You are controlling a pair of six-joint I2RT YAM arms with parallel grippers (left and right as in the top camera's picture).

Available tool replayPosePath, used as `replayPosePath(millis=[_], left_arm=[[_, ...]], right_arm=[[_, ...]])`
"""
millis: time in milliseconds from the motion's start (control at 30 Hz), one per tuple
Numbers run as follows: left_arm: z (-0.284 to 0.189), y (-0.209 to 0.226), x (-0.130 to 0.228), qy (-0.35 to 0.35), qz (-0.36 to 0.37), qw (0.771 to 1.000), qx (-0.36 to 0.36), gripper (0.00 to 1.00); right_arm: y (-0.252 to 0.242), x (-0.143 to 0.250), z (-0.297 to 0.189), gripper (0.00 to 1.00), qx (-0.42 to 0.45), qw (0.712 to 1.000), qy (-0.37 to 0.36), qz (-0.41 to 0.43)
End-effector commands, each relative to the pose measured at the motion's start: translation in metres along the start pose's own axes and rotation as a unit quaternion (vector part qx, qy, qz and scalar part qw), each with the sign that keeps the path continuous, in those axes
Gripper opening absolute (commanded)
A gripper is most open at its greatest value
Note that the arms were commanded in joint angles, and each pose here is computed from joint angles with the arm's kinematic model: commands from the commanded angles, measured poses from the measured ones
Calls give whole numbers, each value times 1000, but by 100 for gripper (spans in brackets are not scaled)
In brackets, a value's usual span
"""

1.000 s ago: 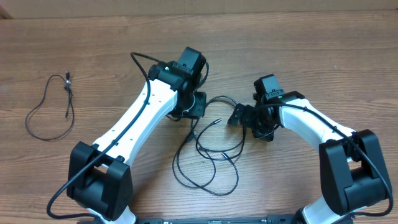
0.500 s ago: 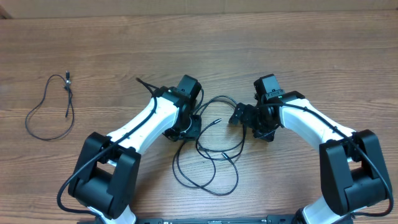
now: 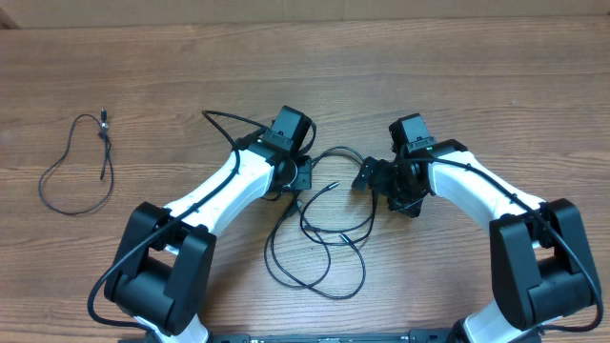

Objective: Untangle cables

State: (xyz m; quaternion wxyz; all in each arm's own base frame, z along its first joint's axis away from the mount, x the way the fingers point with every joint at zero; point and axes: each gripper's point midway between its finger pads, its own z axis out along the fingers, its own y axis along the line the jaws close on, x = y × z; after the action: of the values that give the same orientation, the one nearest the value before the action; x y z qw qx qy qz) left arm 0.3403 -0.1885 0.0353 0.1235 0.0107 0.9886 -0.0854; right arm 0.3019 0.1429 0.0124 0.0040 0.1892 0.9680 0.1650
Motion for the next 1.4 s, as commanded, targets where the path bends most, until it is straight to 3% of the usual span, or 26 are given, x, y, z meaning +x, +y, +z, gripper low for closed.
replayPosePath(millis=[0,267,1133,1367], left_arm=[[3,6,-2,-9,-9,1000,-21,17],[9,6,10,1,-10,1000,-24,12],[29,9,23,-11,-19,1000,-15,13],[38,11,28,2,-19,1000,-18,19]], right_arm=[[-18,-1,8,100,38,999,-6,9],[-18,-1,8,100,38,999,-6,9],[-18,-1,8,100,38,999,-6,9],[-18,-1,8,100,38,999,-6,9]])
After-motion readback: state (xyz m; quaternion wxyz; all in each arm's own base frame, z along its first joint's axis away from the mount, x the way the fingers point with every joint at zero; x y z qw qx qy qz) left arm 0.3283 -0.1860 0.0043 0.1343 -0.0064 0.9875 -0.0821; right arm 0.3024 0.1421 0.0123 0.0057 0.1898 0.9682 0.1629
